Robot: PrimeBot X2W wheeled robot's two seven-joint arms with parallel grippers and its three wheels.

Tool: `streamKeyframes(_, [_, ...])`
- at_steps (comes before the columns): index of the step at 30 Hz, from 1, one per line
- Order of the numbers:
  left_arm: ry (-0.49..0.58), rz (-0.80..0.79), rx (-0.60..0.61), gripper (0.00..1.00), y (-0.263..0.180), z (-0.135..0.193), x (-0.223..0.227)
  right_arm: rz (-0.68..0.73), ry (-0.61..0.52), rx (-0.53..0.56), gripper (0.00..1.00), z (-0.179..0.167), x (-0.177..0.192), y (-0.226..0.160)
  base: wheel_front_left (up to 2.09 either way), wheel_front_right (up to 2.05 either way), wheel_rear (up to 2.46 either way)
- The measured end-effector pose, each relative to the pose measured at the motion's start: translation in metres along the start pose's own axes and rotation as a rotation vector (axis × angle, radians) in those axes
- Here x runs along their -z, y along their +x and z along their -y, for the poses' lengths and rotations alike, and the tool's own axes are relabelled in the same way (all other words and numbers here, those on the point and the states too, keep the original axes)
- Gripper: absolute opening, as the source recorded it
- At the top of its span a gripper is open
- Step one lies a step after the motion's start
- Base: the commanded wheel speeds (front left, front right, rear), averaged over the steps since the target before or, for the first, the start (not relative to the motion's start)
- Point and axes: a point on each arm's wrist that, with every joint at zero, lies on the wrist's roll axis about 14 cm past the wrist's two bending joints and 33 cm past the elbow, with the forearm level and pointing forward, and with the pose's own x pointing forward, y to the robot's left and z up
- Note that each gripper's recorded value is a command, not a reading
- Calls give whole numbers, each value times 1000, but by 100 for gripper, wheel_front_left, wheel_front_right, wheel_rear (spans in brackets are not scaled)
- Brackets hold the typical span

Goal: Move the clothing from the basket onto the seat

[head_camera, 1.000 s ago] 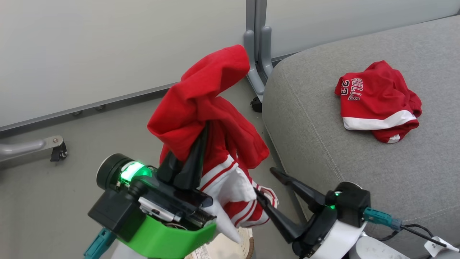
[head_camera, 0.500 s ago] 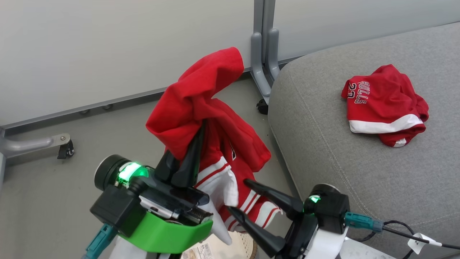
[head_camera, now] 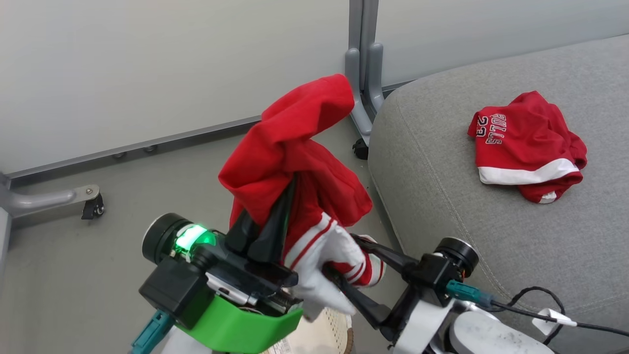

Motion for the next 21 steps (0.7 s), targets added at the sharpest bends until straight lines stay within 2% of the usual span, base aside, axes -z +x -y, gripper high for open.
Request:
streamKeyframes(10, [-11,-10,38,0,-4,15,0,-29,-108,-47,100,-12,8,20,0,0,0])
streamKeyframes(20, [-23,-51,94,0,-10,34,9,-59,-118,-108,100,-30,16,38,0,0,0])
streamKeyframes(21, [-23,-51,95,0,-10,34,9,-58,-111,-108,4,-30,16,40,0,0,0])
